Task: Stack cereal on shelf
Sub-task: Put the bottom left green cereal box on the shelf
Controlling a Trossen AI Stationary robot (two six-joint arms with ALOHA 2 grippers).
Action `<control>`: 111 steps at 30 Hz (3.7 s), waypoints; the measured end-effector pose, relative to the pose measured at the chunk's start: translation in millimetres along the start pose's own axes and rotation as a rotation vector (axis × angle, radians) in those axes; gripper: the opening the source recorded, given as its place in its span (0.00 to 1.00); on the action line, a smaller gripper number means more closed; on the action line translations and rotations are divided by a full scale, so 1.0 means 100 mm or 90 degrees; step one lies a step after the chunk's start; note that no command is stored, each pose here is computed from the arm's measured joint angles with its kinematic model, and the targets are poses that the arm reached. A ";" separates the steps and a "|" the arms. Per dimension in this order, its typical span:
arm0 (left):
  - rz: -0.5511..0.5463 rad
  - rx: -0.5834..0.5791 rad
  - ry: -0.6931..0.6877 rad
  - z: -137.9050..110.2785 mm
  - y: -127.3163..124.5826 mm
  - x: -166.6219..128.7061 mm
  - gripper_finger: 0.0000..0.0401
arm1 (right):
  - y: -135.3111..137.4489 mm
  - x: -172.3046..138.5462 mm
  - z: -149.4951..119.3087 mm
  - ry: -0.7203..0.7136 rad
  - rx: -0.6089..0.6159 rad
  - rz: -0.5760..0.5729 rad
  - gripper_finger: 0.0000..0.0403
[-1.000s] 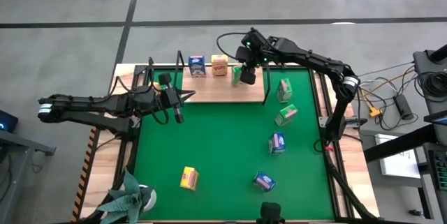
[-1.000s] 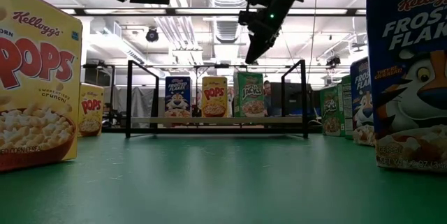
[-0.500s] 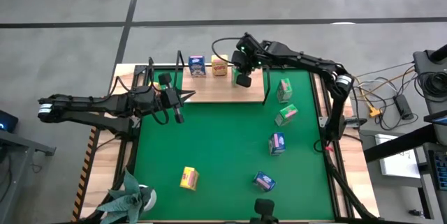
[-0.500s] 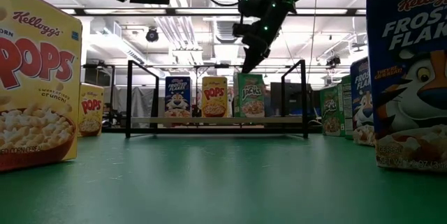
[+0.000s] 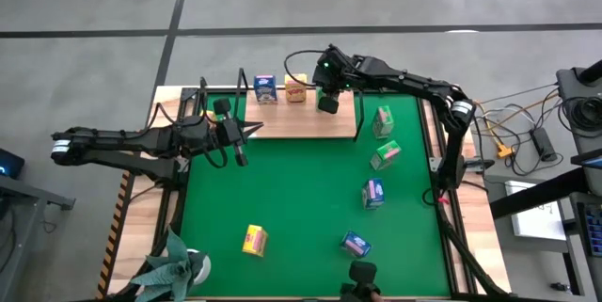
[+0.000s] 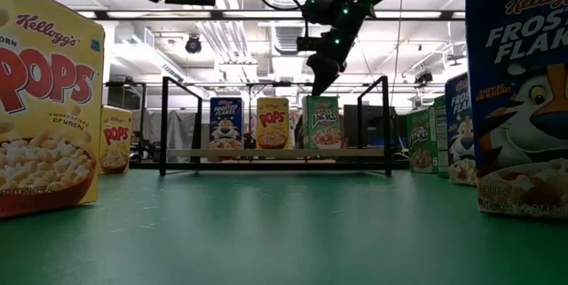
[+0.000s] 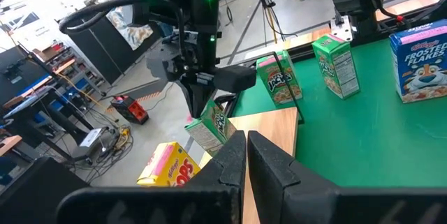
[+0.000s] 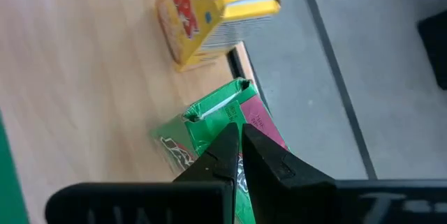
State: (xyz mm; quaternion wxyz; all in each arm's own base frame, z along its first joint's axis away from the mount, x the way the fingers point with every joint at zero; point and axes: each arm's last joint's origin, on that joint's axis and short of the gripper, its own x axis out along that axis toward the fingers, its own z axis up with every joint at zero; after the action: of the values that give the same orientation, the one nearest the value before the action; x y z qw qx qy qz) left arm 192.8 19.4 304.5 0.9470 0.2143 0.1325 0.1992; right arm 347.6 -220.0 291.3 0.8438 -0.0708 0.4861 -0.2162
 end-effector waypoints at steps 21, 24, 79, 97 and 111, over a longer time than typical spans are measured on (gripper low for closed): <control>0.000 0.000 0.000 0.00 0.00 0.00 0.00 | -0.11 -0.03 -0.02 0.028 0.069 -0.063 0.03; 0.000 0.000 0.000 0.00 0.00 0.00 0.00 | -0.10 -0.08 0.00 0.029 0.067 -0.059 0.03; -0.002 0.012 0.005 -0.01 0.00 0.00 0.00 | 0.34 0.15 -0.21 0.091 -0.015 -0.025 0.03; -0.002 0.012 0.005 -0.01 0.00 0.00 0.00 | 0.35 0.24 -0.23 0.060 -0.012 -0.037 0.03; -0.002 0.012 0.005 -0.01 0.00 0.00 0.00 | 0.29 0.25 -0.25 0.061 0.014 -0.044 0.03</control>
State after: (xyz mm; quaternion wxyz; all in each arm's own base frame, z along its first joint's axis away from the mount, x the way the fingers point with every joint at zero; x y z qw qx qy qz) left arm 192.7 19.4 303.7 0.9448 0.2219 0.1381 0.1974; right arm 345.7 -202.6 249.1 0.8124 -0.0683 0.5206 -0.2537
